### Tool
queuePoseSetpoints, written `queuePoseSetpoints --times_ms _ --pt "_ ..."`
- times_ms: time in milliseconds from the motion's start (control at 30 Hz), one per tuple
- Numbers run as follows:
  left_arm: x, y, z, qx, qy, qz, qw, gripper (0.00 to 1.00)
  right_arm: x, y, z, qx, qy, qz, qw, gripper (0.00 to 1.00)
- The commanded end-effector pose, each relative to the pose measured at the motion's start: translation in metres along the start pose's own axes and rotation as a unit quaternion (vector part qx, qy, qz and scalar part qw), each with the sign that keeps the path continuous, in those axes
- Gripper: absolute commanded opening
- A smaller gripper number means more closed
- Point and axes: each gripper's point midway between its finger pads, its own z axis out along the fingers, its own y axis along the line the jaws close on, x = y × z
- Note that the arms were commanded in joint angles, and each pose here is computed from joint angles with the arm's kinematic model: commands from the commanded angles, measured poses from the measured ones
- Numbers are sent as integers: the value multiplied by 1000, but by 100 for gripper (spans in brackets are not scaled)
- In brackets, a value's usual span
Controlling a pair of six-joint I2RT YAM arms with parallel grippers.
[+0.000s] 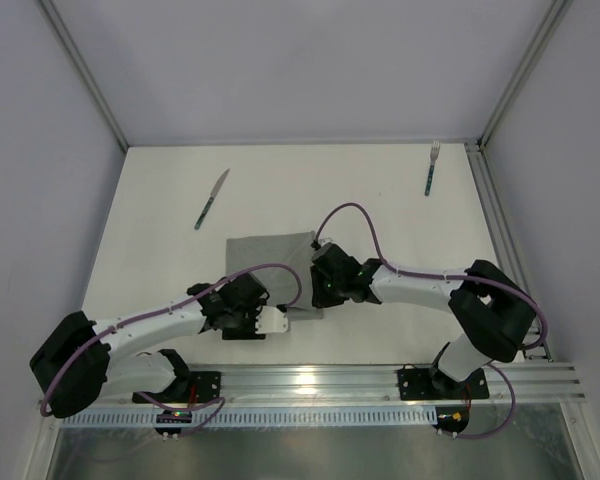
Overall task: Fold the napkin into a case and place the utensils inside
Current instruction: Smooth out the upper triangle-folded napkin at the center of the board.
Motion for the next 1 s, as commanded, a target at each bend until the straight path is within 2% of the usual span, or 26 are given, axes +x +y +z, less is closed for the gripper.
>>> queuePoseSetpoints --times_ms 0,267,433,533,767,800,900,967 --pt "-6 3 -1 -10 -18 2 1000 49 -1 3 4 -1 -2 8 1000 26" --pt "-6 2 0 -9 -18 5 1000 49 0 1 4 3 -1 14 1000 27" --pt "-4 1 -1 -8 -16 4 1000 49 -1 1 4 5 -3 23 1000 36" --pt "-5 2 -1 -8 -17 5 1000 49 -2 2 6 2 -6 30 1000 36" --pt "-5 2 -1 -10 -16 6 1000 49 -1 13 9 -21 1 32 999 19" --pt "-5 3 -1 -11 -17 6 1000 49 -4 13 7 -20 -3 33 999 13" --pt "-2 0 -1 -8 -13 5 1000 49 -7 12 0 -19 -11 32 999 3" --pt "-1 -1 -1 -6 -12 5 1000 50 -7 12 -4 -19 -11 30 999 3"
